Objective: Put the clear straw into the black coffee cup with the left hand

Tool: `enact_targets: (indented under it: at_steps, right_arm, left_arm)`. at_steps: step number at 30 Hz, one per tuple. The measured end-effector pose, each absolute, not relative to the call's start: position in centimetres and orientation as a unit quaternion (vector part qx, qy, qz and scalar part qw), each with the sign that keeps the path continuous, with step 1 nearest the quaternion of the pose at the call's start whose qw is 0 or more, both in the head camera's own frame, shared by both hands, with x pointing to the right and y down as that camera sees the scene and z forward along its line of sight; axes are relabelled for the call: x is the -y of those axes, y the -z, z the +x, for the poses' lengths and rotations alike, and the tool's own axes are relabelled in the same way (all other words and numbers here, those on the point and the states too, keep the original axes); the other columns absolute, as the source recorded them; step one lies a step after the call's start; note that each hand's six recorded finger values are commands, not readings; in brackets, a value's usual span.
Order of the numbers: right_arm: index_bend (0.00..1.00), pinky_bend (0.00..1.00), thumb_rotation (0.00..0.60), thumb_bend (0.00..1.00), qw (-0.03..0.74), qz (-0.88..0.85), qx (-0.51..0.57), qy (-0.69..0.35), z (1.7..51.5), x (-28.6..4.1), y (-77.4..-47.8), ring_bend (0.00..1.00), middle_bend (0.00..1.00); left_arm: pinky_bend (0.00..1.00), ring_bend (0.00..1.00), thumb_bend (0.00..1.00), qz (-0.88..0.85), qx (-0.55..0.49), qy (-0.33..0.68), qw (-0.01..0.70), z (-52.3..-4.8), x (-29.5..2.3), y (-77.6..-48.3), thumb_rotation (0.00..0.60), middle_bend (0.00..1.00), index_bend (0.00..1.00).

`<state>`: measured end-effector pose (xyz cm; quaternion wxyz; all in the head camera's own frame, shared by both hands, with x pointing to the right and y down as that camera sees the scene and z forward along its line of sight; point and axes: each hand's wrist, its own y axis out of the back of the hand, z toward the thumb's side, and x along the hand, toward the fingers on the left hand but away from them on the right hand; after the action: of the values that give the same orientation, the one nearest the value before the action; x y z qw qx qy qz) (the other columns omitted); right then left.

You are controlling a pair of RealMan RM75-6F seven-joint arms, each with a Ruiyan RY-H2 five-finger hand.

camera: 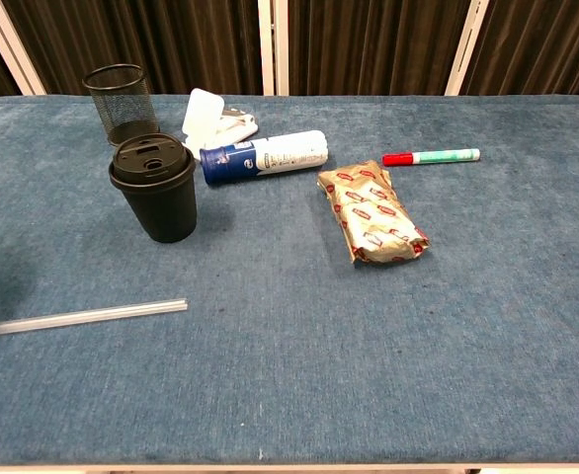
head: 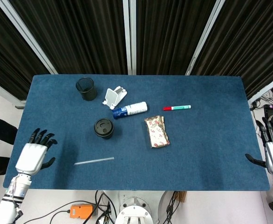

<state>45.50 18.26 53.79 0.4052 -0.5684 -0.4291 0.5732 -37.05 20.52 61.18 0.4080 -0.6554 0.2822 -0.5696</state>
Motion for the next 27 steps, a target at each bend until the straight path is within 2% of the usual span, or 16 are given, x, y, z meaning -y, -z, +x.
enact_targets:
  at_steps: [13,27]
  right_arm:
    - [0.0,0.04,0.6,0.03,0.399,-0.571,0.423,-0.58,45.6,-18.1,-54.3,0.0,0.01]
    - [0.0,0.04,0.6,0.03,0.392,-0.572,0.42,-0.586,45.9,-18.0,-54.7,0.0,0.01]
  left_arm:
    - [0.0,0.1,0.21,-0.708,-0.21,0.546,0.394,-28.8,-22.2,-65.8,0.6,0.21,0.42]
    - [0.0,0.1,0.21,-0.719,-0.192,0.541,0.391,-22.7,-21.9,-68.0,0.6,0.21,0.47]
